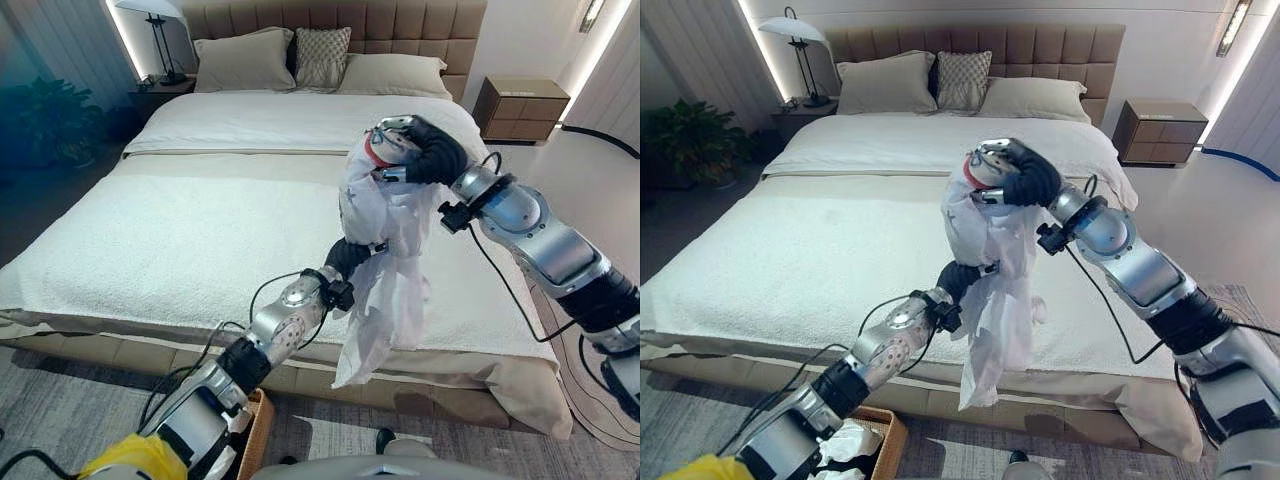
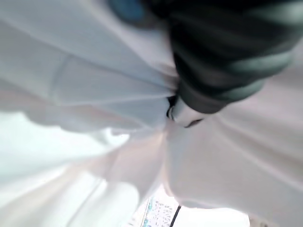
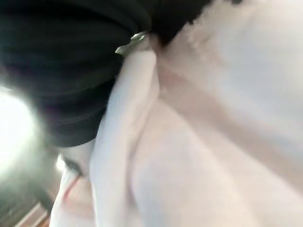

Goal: Pick up clothes into the bucket

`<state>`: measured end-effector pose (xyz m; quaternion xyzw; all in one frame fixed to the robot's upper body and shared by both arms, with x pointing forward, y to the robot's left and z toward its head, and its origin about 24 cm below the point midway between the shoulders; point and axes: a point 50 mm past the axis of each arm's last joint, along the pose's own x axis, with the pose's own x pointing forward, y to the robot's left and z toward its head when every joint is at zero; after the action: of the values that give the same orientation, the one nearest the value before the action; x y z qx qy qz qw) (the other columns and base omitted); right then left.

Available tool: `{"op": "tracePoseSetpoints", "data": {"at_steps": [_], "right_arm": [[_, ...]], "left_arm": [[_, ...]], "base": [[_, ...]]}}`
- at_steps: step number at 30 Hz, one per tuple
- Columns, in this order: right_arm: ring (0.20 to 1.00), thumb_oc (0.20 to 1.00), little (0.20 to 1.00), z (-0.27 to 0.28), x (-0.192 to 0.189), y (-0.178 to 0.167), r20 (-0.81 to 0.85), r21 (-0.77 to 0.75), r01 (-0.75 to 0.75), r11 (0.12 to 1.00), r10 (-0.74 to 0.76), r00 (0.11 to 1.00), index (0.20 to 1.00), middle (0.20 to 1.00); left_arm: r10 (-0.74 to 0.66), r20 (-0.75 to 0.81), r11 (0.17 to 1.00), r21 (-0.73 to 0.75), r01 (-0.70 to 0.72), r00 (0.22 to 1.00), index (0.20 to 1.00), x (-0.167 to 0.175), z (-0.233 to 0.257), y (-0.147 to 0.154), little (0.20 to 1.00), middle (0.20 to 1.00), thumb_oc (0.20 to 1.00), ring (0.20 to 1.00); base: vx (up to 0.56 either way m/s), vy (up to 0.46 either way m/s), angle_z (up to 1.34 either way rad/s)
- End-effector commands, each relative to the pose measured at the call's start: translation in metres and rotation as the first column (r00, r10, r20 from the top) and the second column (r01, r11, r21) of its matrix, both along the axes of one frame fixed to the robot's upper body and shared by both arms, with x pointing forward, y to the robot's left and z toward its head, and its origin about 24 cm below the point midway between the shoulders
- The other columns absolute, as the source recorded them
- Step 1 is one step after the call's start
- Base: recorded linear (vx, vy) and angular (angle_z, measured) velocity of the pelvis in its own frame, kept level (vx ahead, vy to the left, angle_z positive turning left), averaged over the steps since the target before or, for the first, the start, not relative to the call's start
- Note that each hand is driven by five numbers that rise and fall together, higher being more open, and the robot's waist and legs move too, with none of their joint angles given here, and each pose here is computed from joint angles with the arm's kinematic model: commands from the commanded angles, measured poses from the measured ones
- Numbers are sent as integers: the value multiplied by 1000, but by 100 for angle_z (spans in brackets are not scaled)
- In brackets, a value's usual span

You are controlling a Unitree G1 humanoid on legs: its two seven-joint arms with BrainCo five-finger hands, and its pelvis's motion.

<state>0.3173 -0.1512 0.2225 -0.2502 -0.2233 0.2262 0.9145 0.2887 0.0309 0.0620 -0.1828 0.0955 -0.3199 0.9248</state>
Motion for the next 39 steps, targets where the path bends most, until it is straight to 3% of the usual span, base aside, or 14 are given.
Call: {"op": "tracePoseSetpoints", "data": {"at_steps": [1,9,15,21,22,24,25,26,28,29,30,32,35,39], "right_arm": [[1000,1000,1000,25,0,-20,118,253,87,964,-121,986,1000,1000],[1000,1000,1000,-30,-4,-78,-29,447,443,777,-482,876,1000,1000],[1000,1000,1000,-92,-27,-116,-200,432,687,585,-681,705,1000,1000],[1000,1000,1000,-181,-77,-137,-482,279,850,447,-700,527,1000,1000],[1000,1000,1000,-228,-105,-142,-616,146,908,393,-682,395,1000,1000],[1000,1000,1000,-244,-116,-143,-658,91,917,389,-667,348,1000,1000],[1000,1000,1000,-273,-141,-141,-740,3,929,370,-623,251,1000,1000],[1000,1000,1000,-273,-141,-140,-741,3,928,373,-622,252,1000,1000],[1000,1000,1000,-308,-177,-136,-809,-156,906,393,-578,112,1000,1000],[1000,1000,1000,-308,-177,-136,-809,-156,905,395,-577,113,1000,1000],[1000,1000,1000,-329,-204,-134,-828,-274,871,407,-560,2,1000,1000],[1000,1000,1000,-344,-224,-133,-830,-369,832,414,-550,-94,1000,1000],[1000,1000,1000,-359,-249,-130,-814,-477,766,431,-546,-200,1000,1000],[1000,1000,1000,-366,-262,-127,-781,-556,688,466,-576,-241,1000,1000]], "left_arm": [[-3,76,993,-114,12,997,200,0,28,-5,200,200,200,200],[30,274,998,-63,-13,961,200,-7,56,8,200,200,200,200],[161,445,987,-95,-133,881,200,-9,88,39,200,200,200,200],[302,576,950,-114,-292,759,200,-19,110,89,200,200,200,200],[378,627,914,-137,-382,681,200,-22,122,115,200,200,200,200],[413,633,895,-150,-419,655,200,-25,123,126,200,200,200,200],[484,648,850,-186,-493,588,200,-31,130,149,200,200,200,200],[485,648,849,-186,-495,588,200,-31,130,149,200,200,200,200],[564,655,778,-219,-589,503,200,-43,132,178,200,200,200,200],[565,655,777,-218,-590,502,200,-43,132,178,200,200,200,200],[600,666,730,-231,-643,443,200,-54,133,196,200,200,200,200],[616,689,682,-225,-696,381,200,-63,136,210,200,200,200,200],[611,731,595,-171,-785,304,200,-77,133,230,200,200,200,200],[655,712,466,-120,-877,251,200,-93,115,252,200,200,200,200]], "base": [[0,0,0],[-9,5,3],[-20,10,11],[7,5,8],[27,3,6],[0,0,0],[0,0,0],[0,0,0],[0,0,0],[0,0,0],[0,0,0],[0,0,0],[0,9,-1],[-15,28,3]]}}
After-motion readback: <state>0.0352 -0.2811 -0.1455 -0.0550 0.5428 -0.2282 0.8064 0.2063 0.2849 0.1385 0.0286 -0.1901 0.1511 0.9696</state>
